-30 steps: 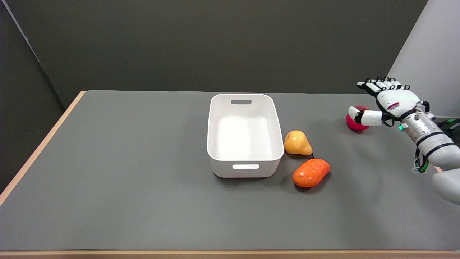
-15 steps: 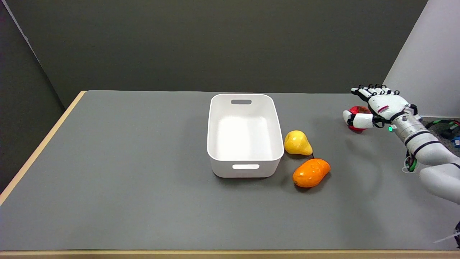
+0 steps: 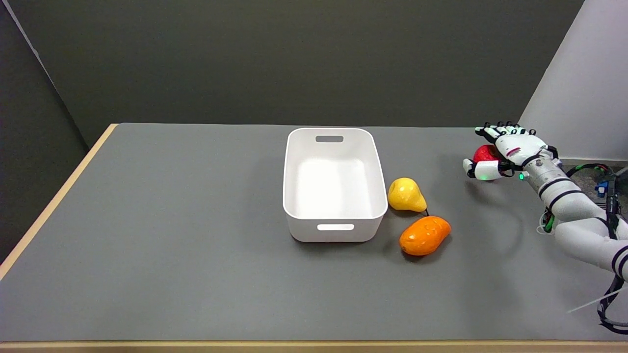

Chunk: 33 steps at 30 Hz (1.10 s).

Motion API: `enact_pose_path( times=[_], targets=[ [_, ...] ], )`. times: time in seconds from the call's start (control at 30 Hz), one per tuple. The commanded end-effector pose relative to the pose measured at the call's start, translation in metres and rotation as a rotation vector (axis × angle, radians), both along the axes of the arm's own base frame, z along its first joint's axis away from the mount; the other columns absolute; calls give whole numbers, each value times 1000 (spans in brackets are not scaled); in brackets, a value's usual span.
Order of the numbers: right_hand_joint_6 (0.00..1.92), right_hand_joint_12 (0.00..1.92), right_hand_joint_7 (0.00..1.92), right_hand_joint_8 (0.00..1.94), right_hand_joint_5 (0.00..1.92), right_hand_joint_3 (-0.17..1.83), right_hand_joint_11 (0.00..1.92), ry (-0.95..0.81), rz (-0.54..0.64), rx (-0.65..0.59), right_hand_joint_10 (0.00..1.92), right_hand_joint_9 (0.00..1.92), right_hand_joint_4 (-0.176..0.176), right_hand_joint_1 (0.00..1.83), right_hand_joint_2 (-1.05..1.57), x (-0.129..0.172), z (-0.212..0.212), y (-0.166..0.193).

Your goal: Pick up tomato.

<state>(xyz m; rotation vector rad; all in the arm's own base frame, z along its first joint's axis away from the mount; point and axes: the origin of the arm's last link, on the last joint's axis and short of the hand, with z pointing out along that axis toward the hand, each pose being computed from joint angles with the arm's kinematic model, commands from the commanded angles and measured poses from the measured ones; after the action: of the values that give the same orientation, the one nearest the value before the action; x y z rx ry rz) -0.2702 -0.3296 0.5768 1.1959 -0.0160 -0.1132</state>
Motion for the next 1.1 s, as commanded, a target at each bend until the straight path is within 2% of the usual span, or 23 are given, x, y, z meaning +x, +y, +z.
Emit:
enact_pose_path(
  times=[0.03, 0.13, 0.23, 0.37, 0.43, 0.5, 0.7, 0.87, 0.93, 1.0, 1.1],
  targets=[
    [313, 1082, 121, 241, 88, 973, 30, -1, -6, -36, 458, 68, 110, 148, 519, -7, 6, -8],
    [369, 968, 99, 298, 73, 1047, 91, 1, -11, -33, 511, 37, 109, 205, 569, -8, 6, -6],
    [350, 1111, 139, 253, 91, 974, 55, 4, -14, -32, 485, 96, 115, 206, 539, -9, 5, -6],
    [368, 1250, 215, 289, 130, 959, 195, 10, -15, -29, 577, 213, 116, 377, 600, -9, 5, -6],
    [423, 1277, 224, 340, 129, 1027, 258, 13, -17, -28, 637, 240, 114, 433, 605, -9, 5, -5],
    [449, 1398, 270, 387, 153, 1032, 330, 13, -16, -29, 696, 304, 118, 576, 620, -9, 5, -5],
    [469, 1499, 341, 415, 205, 1009, 406, 20, -23, -24, 781, 368, 120, 746, 635, -9, 5, -5],
    [572, 1552, 375, 508, 239, 1024, 465, 21, -22, -23, 838, 421, 127, 832, 649, -9, 6, -5],
    [625, 1585, 441, 524, 299, 992, 517, 21, -21, -23, 935, 456, 133, 934, 673, -8, 6, -5],
    [772, 1609, 485, 606, 349, 969, 547, 21, -20, -22, 997, 498, 145, 1003, 711, -8, 5, -6],
    [1055, 1654, 609, 878, 398, 962, 632, 27, -7, -17, 1165, 609, 153, 1098, 842, -6, 5, -6]
  ],
)
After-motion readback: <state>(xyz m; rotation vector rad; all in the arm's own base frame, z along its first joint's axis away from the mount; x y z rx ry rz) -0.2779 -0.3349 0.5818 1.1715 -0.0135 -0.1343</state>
